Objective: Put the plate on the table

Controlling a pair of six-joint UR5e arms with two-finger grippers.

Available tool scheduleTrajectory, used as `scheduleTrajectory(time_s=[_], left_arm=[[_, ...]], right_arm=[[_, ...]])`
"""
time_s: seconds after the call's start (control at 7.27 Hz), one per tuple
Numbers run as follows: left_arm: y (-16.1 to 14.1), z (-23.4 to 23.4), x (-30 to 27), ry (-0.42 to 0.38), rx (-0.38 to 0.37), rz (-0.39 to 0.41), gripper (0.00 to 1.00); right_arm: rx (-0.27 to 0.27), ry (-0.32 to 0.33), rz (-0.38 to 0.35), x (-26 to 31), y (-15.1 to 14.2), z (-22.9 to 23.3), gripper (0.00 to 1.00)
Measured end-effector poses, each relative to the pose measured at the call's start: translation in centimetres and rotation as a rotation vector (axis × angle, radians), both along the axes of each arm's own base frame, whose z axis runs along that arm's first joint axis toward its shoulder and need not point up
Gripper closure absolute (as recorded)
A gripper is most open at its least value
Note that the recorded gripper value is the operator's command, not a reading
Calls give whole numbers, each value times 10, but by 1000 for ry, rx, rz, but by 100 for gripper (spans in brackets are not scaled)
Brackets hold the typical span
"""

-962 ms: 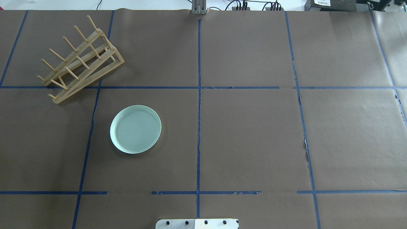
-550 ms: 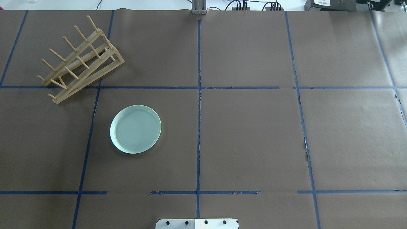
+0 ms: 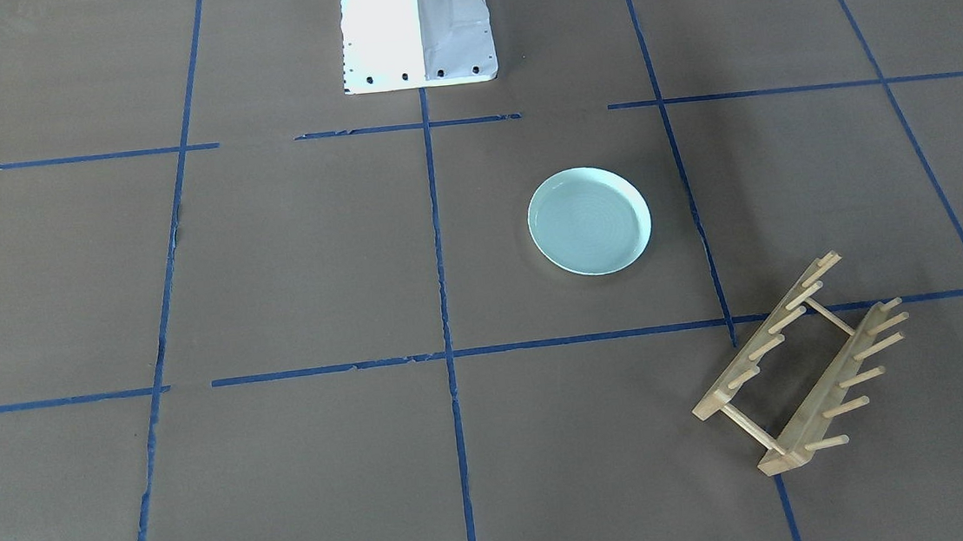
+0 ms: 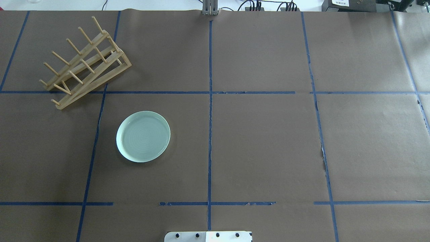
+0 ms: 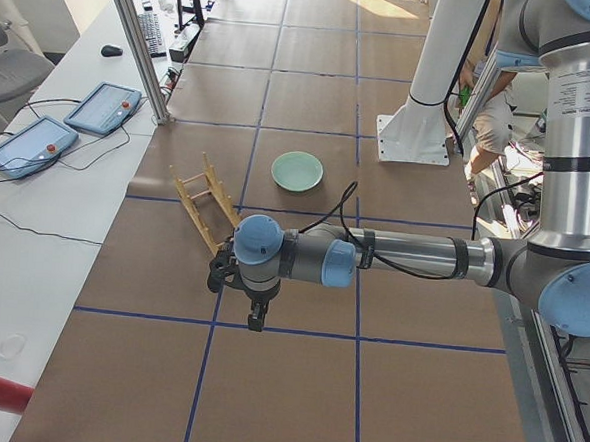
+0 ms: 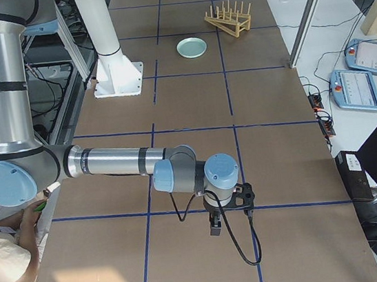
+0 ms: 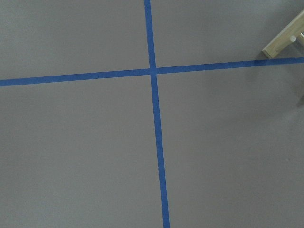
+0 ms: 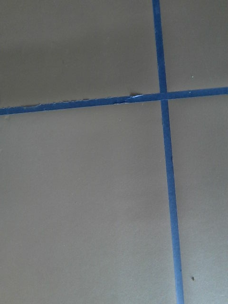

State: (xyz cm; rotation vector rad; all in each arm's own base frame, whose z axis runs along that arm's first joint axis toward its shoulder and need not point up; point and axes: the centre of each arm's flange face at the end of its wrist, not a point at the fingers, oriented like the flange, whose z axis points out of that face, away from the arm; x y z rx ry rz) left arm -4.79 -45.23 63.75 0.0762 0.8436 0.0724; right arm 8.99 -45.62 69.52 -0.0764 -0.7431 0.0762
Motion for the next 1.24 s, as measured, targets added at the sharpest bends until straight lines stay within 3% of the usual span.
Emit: scheduleTrajectory(time_s=[1.24], left_arm=[[-3, -2, 0, -3, 6, -1, 0]], right_arm=[[0, 0, 0, 0, 0, 0, 0]])
